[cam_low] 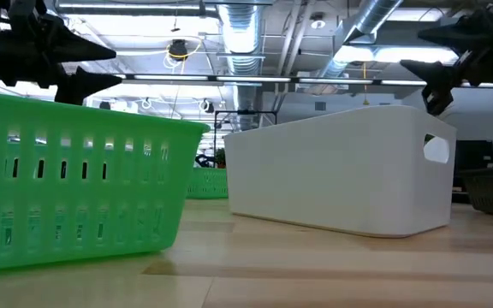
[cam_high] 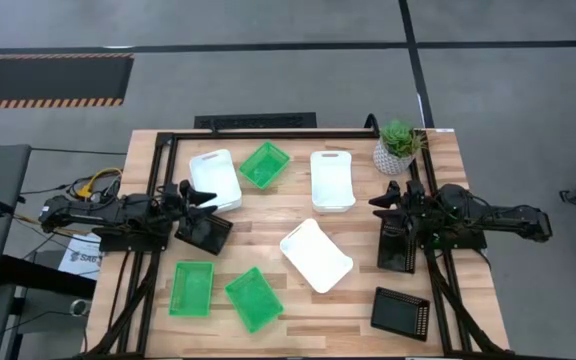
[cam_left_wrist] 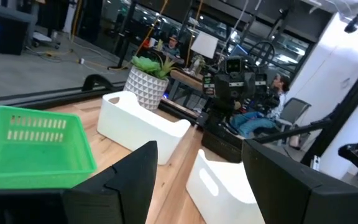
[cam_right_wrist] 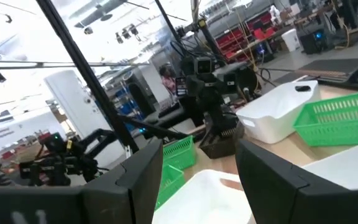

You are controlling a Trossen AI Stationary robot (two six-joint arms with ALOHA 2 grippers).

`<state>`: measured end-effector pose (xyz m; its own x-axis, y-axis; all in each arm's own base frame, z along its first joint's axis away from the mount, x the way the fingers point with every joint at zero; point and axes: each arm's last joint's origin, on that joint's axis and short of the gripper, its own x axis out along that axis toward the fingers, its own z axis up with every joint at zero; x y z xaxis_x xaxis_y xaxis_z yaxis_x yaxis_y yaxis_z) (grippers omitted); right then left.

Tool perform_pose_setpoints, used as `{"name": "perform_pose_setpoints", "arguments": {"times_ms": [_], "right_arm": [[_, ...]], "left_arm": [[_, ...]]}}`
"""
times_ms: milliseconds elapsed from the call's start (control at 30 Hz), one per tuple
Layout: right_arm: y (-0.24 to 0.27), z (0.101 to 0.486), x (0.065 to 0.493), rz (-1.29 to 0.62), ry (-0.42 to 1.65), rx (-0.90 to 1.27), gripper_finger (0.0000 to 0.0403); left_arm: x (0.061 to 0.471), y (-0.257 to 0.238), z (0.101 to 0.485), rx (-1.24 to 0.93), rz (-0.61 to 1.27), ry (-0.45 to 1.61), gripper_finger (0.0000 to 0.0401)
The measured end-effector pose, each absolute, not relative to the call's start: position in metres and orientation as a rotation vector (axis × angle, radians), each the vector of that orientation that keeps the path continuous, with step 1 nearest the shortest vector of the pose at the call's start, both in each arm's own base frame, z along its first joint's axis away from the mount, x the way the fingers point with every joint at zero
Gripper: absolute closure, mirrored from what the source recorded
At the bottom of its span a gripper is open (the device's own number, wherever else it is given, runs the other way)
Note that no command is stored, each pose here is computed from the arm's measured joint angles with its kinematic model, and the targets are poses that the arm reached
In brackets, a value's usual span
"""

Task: Stack baskets by color
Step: Stack the top right white bin on top of the top white bin

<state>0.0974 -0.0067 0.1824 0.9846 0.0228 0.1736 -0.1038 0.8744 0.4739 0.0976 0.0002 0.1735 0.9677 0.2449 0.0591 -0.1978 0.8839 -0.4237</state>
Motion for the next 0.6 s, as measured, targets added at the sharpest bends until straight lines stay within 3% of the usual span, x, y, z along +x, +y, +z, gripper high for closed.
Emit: {"name": "perform_pose_setpoints", "arguments": {"times_ms": [300, 600], "right_arm": [[-0.014, 0.185, 0.096, -0.149, -0.275, 0.714, 0.0177], [-0.013, 0.223, 0.093, -0.133, -0.337, 0.693, 0.0177]], "left_arm": [[0.096, 0.001, 0.188, -0.500, 0.201, -0.257, 0.0177], [0.085, 0.001, 0.228, -0.511, 0.180, -0.328, 0.0177]]}}
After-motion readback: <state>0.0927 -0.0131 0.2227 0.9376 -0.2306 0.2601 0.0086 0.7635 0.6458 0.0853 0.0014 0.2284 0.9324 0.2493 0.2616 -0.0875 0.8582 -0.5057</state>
